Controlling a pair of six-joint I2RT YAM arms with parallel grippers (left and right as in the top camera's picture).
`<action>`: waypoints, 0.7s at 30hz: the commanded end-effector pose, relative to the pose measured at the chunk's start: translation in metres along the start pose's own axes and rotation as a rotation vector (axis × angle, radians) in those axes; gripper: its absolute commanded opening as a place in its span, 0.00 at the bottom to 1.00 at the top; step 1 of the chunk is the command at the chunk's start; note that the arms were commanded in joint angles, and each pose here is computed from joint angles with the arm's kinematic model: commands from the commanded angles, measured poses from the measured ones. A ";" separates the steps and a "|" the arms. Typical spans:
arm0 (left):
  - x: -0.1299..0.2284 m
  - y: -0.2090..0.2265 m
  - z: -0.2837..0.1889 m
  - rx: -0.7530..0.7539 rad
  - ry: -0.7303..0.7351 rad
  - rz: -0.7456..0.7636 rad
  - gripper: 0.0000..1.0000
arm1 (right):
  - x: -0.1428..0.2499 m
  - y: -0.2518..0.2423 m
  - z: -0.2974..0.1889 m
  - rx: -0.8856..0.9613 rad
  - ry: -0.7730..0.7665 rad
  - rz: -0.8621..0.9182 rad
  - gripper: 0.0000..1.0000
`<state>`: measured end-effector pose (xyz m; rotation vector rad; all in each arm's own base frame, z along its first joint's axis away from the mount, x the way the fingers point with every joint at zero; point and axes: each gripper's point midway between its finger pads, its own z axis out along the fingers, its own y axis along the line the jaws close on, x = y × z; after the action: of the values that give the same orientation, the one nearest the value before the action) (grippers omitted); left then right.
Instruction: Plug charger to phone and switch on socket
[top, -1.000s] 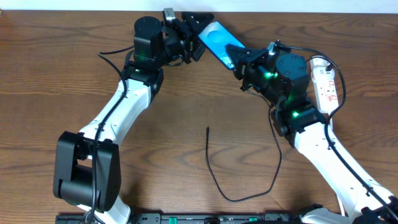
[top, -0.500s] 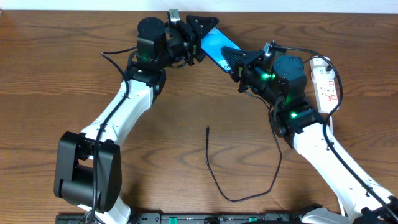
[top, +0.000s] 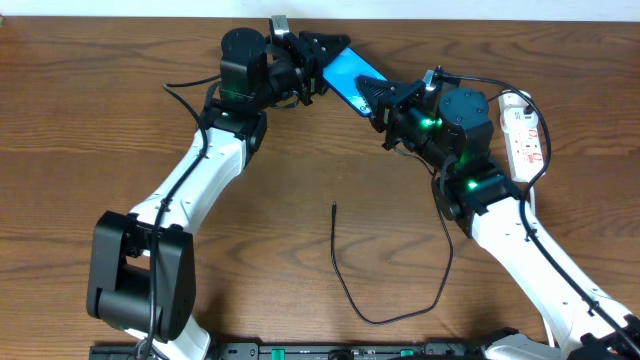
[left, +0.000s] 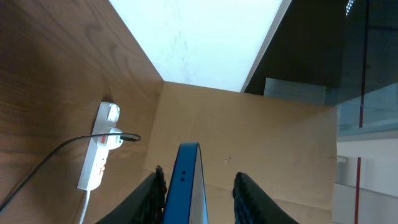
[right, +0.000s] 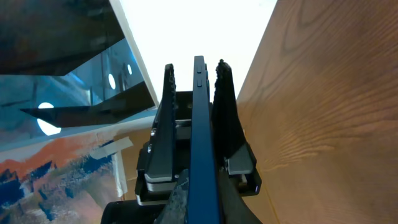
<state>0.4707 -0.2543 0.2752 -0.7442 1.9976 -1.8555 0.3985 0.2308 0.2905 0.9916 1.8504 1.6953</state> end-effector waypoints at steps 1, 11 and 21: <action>0.006 -0.019 -0.004 0.035 0.014 0.034 0.31 | 0.015 0.010 0.000 -0.025 0.042 -0.013 0.01; 0.007 -0.019 -0.003 0.035 0.017 0.034 0.08 | 0.016 0.006 0.001 -0.010 0.039 -0.016 0.01; 0.007 -0.019 -0.003 0.035 0.017 0.034 0.08 | 0.016 0.004 0.001 -0.004 0.038 -0.014 0.01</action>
<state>0.4711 -0.2534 0.2745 -0.7847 1.9983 -1.8706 0.3982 0.2324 0.2899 1.0149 1.8433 1.6954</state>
